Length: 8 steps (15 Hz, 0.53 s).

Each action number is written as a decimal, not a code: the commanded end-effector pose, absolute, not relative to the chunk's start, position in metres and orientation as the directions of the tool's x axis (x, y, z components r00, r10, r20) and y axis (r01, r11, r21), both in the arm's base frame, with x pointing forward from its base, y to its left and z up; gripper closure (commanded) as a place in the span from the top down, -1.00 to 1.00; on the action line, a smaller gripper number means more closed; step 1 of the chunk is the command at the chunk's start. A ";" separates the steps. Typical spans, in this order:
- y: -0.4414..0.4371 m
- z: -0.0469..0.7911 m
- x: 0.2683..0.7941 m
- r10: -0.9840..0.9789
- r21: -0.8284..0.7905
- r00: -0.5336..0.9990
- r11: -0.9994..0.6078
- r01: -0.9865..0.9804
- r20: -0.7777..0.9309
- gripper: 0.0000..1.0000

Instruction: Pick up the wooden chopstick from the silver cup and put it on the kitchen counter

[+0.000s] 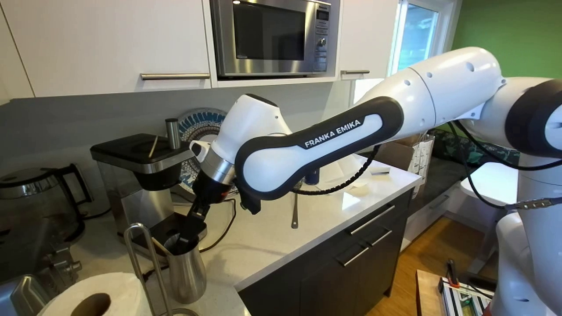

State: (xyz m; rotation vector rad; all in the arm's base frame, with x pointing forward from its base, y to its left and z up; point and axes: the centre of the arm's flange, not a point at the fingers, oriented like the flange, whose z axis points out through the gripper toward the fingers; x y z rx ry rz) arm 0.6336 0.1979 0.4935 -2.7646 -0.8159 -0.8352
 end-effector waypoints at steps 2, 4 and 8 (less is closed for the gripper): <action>0.200 0.486 0.655 0.519 0.014 0.614 -0.770 0.638 0.594 1.00; 0.200 0.484 0.660 0.533 0.008 0.594 -0.748 0.664 0.603 0.92; 0.202 0.478 0.668 0.566 0.019 0.547 -0.705 0.709 0.618 0.28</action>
